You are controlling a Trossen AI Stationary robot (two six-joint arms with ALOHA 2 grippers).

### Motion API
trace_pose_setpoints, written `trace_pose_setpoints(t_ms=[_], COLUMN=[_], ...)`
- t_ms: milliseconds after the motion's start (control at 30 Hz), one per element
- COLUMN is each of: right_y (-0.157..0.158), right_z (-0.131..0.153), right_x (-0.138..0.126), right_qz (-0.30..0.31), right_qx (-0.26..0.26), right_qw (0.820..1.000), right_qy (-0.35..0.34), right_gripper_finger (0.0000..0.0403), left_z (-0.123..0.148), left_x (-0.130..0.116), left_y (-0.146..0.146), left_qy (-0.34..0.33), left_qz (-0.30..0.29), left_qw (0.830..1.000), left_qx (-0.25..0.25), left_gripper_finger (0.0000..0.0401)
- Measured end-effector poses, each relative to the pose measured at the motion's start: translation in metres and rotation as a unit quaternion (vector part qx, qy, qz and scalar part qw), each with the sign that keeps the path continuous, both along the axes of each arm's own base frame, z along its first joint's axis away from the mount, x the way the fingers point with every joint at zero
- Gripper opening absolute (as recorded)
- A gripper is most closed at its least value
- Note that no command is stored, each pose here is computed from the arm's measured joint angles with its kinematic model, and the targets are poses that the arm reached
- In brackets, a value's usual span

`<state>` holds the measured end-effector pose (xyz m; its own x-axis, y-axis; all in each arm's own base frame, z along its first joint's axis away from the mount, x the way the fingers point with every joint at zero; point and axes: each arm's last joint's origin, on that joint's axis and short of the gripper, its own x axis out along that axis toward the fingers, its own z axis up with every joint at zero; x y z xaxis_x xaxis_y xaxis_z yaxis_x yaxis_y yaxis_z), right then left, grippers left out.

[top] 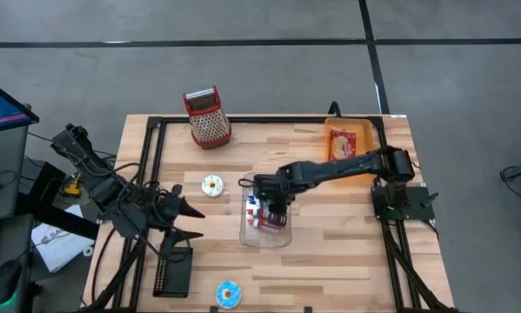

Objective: Pick & Place Food Item
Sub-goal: Put the blue food coloring bottle into the transparent bin, then put the white donut into the black bin

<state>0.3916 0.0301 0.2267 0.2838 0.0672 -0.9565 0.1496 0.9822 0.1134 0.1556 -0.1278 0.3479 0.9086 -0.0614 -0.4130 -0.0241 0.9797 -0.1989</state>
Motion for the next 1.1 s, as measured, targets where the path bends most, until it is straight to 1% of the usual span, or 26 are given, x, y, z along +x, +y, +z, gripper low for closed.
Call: trace_pose_setpoints(t_ms=[200,433,567,667,800,900,967,1100], right_y=[-0.015,-0.017,-0.016,-0.017,-0.020,-0.020,-0.018,-0.013], right_z=[-0.002,-0.002,-0.002,-0.002,0.001,0.014,0.027,0.064], right_x=[0.002,0.002,0.001,0.002,0.001,-0.005,-0.011,-0.033], right_qz=[-0.004,0.005,0.020,0.029,0.032,0.033,0.032,0.020], right_qx=[0.014,0.023,0.019,0.016,0.014,0.014,0.015,0.021], right_qw=[1.000,1.000,1.000,0.999,0.999,0.999,0.999,0.997], right_qy=[-0.006,-0.010,-0.007,-0.009,-0.014,-0.023,-0.038,-0.077], right_gripper_finger=[0.0136,0.0184,0.0203,0.0208,0.0206,0.0203,0.0201,0.0198], left_z=[0.000,0.001,0.003,0.006,0.007,0.006,0.002,-0.010], left_x=[0.000,0.004,0.008,0.013,0.016,0.018,0.019,0.017], left_y=[0.001,0.005,0.010,0.014,0.020,0.024,0.030,0.044], left_qy=[-0.006,-0.013,-0.023,-0.039,-0.048,-0.042,-0.027,0.032], left_qz=[0.012,0.034,0.060,0.081,0.110,0.125,0.141,0.191], left_qw=[1.000,0.999,0.998,0.996,0.993,0.991,0.990,0.981], left_qx=[0.005,0.004,0.001,-0.008,-0.004,0.004,0.006,-0.006], left_gripper_finger=[0.0237,0.0237,0.0237,0.0237,0.0237,0.0237,0.0237,0.0237])
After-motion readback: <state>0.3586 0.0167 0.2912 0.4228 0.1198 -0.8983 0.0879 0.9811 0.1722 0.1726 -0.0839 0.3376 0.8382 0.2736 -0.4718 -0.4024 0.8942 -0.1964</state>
